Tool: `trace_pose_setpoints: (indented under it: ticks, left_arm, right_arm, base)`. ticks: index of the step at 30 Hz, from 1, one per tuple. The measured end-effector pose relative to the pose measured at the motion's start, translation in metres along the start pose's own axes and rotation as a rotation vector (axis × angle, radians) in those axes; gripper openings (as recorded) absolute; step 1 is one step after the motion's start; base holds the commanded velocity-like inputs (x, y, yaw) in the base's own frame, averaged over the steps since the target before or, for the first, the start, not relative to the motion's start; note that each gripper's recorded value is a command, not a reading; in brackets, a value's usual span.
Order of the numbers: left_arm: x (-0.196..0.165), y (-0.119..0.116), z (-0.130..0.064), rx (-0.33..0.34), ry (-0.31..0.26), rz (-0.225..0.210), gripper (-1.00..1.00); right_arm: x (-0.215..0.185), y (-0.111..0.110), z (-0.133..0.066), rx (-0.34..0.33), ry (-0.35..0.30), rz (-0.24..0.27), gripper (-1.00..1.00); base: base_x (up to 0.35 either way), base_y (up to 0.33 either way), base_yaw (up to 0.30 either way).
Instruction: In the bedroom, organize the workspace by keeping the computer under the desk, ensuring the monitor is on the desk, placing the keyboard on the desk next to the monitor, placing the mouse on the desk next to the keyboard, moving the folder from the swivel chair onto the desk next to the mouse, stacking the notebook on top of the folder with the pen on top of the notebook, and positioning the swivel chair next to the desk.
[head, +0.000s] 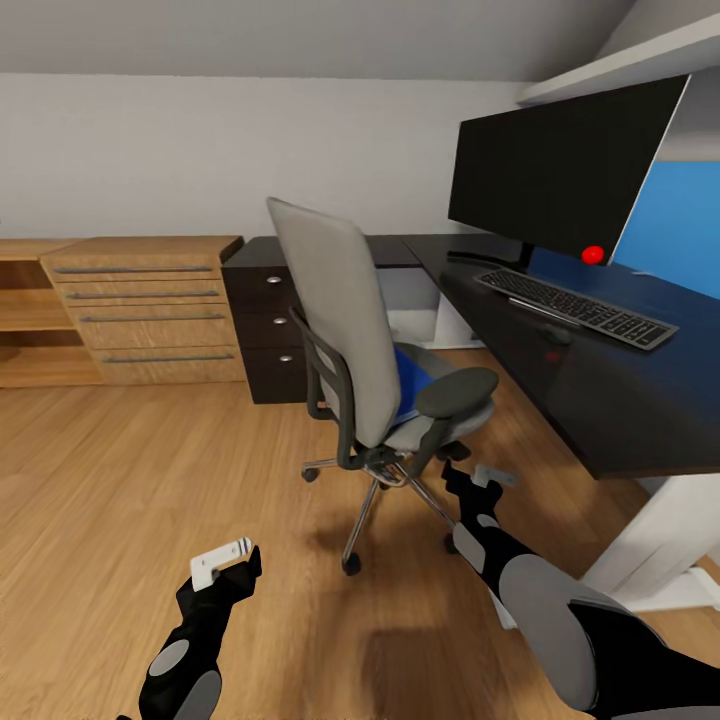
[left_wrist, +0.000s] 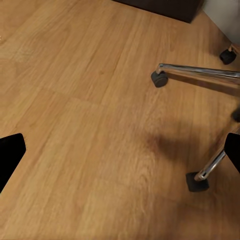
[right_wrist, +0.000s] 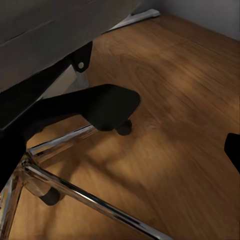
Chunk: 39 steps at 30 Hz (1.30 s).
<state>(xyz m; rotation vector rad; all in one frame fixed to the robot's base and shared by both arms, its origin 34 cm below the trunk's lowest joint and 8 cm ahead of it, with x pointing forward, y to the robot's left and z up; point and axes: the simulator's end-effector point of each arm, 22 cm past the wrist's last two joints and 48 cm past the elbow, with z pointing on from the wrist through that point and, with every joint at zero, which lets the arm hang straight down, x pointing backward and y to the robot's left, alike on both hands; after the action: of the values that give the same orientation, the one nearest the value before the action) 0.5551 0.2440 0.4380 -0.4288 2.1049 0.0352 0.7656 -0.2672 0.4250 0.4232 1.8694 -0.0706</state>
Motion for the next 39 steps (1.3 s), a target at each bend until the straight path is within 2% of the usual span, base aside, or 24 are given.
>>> trace_pose_setpoints:
  ticks: [6, 7, 10, 21, 39]
  left_arm:
    - [0.0003, -0.0003, -0.0001, 0.001, 0.001, -0.001, 1.0]
    - [0.0003, -0.0002, -0.0001, 0.001, 0.001, 0.0, 1.0]
    - [0.0008, -0.0003, -0.0001, 0.001, 0.003, 0.0, 1.0]
    - [0.0019, -0.0002, 0.0002, 0.001, 0.005, 0.001, 1.0]
    - [0.0019, -0.0009, 0.0, 0.002, 0.004, 0.001, 1.0]
  right_arm:
    - [0.0002, 0.0019, -0.0004, -0.002, 0.001, 0.001, 1.0]
    - [0.0009, -0.0007, -0.0005, 0.01, 0.002, 0.016, 1.0]
    - [0.001, 0.0042, -0.001, -0.005, 0.002, 0.002, 1.0]
    - [0.0031, 0.0042, -0.0018, 0.001, 0.007, 0.015, 1.0]
    - [0.0026, 0.0085, -0.0023, -0.009, 0.005, 0.006, 1.0]
  base:
    - [0.0, 0.0, 0.207]
    - [0.0, 0.0, 0.252]
    - [0.0, 0.0, 0.258]
    - [0.0, 0.0, 0.273]
    - [0.0, 0.0, 0.277]
